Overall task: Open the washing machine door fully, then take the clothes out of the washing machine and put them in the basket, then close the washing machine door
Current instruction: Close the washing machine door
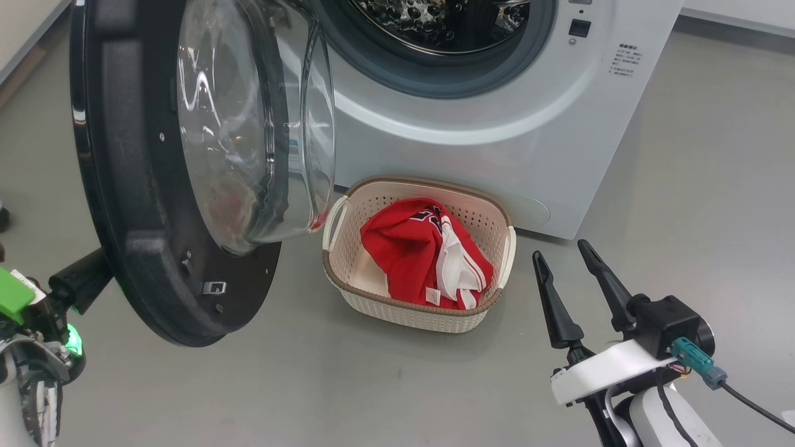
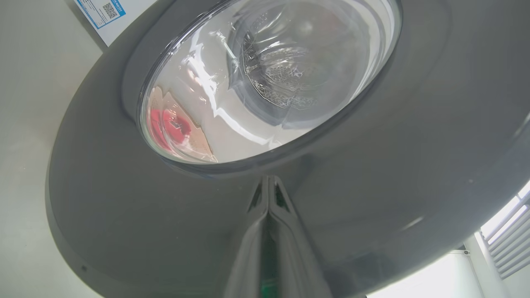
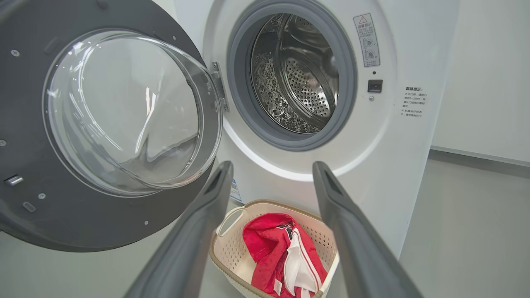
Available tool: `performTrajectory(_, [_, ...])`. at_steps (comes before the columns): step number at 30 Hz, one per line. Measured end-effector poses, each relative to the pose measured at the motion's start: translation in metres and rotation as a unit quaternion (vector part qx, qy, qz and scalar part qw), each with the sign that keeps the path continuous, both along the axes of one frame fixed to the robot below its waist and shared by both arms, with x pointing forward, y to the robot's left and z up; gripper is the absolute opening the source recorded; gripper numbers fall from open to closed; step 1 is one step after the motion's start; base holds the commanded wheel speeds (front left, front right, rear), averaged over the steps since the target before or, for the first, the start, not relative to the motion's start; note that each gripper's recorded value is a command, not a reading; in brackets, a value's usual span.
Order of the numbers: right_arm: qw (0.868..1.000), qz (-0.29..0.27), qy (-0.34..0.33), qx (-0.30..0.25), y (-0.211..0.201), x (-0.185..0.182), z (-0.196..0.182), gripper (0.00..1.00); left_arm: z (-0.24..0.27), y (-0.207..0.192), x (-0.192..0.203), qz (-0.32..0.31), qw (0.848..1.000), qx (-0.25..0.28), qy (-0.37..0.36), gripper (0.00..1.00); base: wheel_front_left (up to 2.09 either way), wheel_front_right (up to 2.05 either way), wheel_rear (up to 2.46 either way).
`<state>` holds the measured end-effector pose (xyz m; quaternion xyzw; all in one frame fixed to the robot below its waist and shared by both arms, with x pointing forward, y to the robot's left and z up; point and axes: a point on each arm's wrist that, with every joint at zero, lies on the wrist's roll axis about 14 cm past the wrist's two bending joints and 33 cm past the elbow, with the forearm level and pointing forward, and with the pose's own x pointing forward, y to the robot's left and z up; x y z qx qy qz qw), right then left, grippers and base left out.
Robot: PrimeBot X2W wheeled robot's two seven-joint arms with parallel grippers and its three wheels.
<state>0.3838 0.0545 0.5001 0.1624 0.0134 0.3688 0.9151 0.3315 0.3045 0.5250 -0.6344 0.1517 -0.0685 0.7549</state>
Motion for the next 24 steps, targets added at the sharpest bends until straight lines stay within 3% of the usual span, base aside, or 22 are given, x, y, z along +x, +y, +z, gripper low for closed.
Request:
performTrajectory(5, [1.000,-0.002,0.003,-0.003,-0.002,-0.002,-0.002,1.00,0.010,0.010,-0.003,0.030,0.999,0.026,-0.017,0.00,0.00,0.00,0.00])
performTrajectory(9, [1.000,-0.002,0.006,0.000,-0.001,-0.003,-0.002,1.00,0.025,0.035,-0.009,0.089,0.993,0.073,-0.033,0.00,0.00,0.00,0.00])
performTrajectory(11, [1.000,-0.005,0.007,0.000,-0.003,-0.004,-0.002,1.00,0.031,0.044,-0.013,0.105,0.987,0.121,-0.029,0.00,0.00,0.00,0.00])
performTrajectory(19, [1.000,-0.008,0.009,-0.001,-0.003,-0.006,-0.001,1.00,0.036,0.055,-0.036,0.138,0.943,0.304,-0.001,0.00,0.00,0.00,0.00])
performTrajectory(24, [1.000,-0.003,0.009,-0.001,0.000,-0.011,0.000,1.00,0.030,0.053,-0.053,0.142,0.905,0.401,0.012,0.00,0.00,0.00,0.00])
